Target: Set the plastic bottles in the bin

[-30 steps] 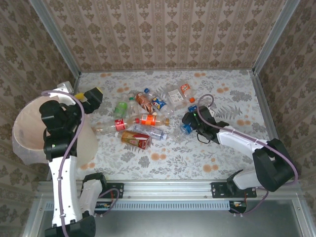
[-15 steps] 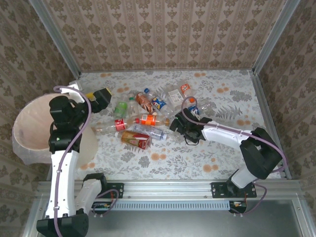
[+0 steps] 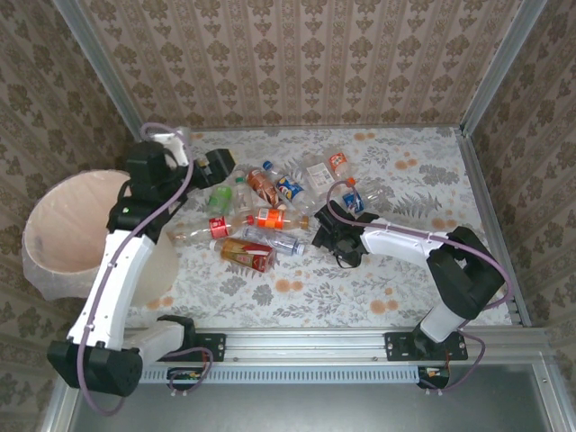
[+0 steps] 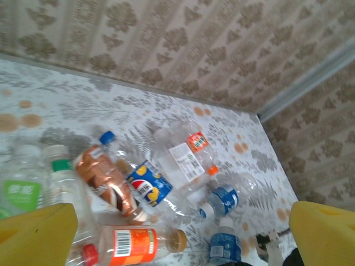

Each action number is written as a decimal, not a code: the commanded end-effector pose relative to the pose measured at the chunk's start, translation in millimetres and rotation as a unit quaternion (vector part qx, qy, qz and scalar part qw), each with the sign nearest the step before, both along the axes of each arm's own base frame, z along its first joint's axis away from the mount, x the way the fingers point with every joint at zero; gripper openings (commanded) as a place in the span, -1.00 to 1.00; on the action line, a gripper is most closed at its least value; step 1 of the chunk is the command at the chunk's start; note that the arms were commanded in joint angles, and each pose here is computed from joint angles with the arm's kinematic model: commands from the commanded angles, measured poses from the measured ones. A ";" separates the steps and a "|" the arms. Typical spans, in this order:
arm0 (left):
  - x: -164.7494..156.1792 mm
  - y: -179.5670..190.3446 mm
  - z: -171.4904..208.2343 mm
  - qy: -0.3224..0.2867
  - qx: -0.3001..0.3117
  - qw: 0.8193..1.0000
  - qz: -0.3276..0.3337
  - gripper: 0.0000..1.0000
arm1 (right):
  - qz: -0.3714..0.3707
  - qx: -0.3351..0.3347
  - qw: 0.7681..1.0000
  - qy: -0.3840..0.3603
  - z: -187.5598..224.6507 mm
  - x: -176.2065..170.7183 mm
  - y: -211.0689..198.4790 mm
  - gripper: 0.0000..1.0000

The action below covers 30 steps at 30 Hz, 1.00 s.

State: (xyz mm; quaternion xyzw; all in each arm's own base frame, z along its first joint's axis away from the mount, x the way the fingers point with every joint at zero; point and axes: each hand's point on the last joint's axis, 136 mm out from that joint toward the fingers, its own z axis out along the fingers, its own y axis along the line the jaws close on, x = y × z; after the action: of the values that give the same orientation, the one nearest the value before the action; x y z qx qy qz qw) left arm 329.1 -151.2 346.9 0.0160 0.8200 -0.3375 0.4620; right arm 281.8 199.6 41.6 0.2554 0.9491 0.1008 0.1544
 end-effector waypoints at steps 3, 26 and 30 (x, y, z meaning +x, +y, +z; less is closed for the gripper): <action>-0.5 -46.2 -4.8 -0.036 0.073 0.994 -0.071 1.00 | 0.003 -0.012 1.000 0.012 -7.1 -4.8 -12.6 0.52; -11.8 -102.9 -93.5 0.046 0.076 0.991 -0.103 1.00 | 0.159 -0.016 0.984 -0.083 27.2 6.1 -9.5 -0.14; -21.6 -118.2 -90.1 0.042 0.045 0.987 -0.148 1.00 | 0.193 0.021 0.967 -0.164 58.1 11.6 2.2 -0.22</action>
State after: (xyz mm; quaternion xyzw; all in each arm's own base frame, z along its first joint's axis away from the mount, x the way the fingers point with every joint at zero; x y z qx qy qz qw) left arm 314.3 -257.5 238.3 0.1323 0.8659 -0.3203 0.3608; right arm 287.3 192.5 72.8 0.1000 0.9565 0.1489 0.2300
